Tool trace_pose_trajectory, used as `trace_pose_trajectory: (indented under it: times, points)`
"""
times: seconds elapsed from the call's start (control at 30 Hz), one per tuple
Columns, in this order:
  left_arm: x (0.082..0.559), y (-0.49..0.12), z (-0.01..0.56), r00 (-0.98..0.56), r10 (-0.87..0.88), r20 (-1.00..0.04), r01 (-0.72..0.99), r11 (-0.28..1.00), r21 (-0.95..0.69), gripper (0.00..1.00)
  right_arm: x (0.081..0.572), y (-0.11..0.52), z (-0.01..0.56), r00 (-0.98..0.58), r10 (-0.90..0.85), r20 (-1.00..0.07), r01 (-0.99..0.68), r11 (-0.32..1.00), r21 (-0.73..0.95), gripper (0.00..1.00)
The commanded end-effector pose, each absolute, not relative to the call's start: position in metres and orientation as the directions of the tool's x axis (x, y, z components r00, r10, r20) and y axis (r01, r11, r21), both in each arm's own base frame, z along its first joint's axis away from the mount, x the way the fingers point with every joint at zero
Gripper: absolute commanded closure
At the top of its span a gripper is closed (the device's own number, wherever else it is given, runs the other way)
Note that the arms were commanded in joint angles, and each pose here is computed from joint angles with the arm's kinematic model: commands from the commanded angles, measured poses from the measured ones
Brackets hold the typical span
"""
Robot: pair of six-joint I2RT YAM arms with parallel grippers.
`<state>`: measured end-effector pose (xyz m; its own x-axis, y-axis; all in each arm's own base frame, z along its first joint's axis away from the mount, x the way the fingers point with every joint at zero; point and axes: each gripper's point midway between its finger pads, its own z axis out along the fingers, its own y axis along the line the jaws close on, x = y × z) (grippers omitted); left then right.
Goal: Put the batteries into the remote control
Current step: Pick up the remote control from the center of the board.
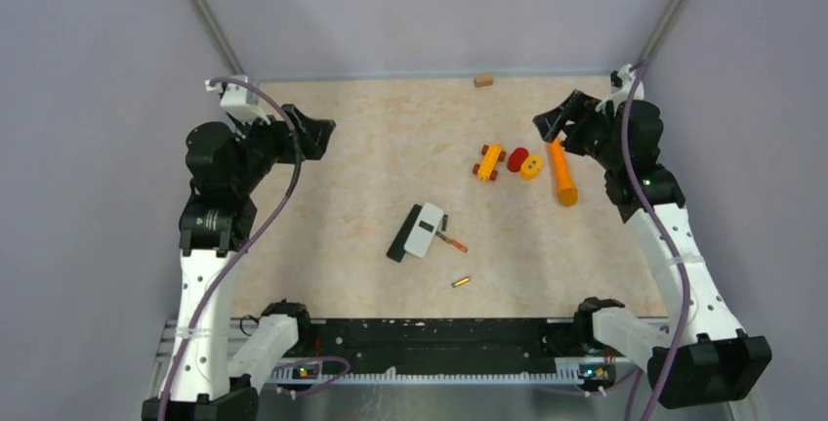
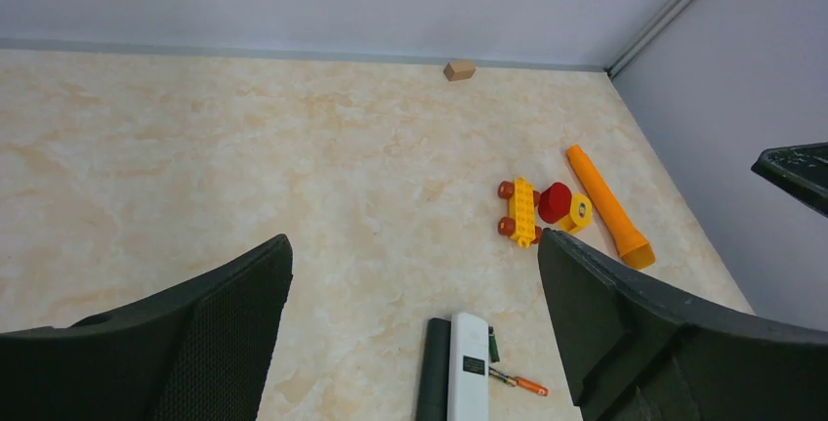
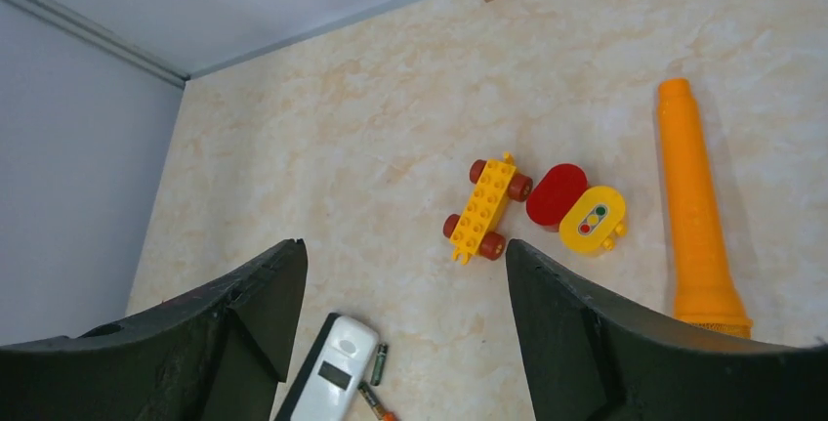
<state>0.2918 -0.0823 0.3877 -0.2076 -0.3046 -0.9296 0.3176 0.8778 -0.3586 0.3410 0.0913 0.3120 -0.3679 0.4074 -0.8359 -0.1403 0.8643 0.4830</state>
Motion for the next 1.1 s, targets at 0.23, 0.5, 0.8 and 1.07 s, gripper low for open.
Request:
trace_pose_trajectory:
  times: [0.23, 0.5, 0.8, 1.07]
  points:
    - [0.298, -0.072, 0.354, -0.240, -0.344, -0.908, 0.229, 0.889, -0.397, 0.01, 0.348, 0.083, 0.304, -0.299, 0.526, -0.796, -0.076, 0.819, 0.569, 0.19]
    - [0.285, -0.135, 0.320, -0.419, -0.360, -0.833, 0.503, 0.672, -0.543, 0.01, 0.346, 0.127, 0.251, -0.522, 0.467, -0.714, -0.140, 0.778, 0.612, 0.18]
    - [0.302, -0.121, 0.279, -0.426, -0.420, -0.801, 0.383, 0.719, -0.580, 0.01, 0.321, 0.199, 0.188, -0.652, 0.361, -0.667, -0.085, 0.839, 0.538, 0.04]
    - [0.306, -0.108, 0.257, -0.419, -0.465, -0.780, 0.276, 0.753, -0.598, 0.01, 0.302, 0.269, 0.129, -0.751, 0.335, -0.568, -0.024, 0.847, 0.531, 0.03]
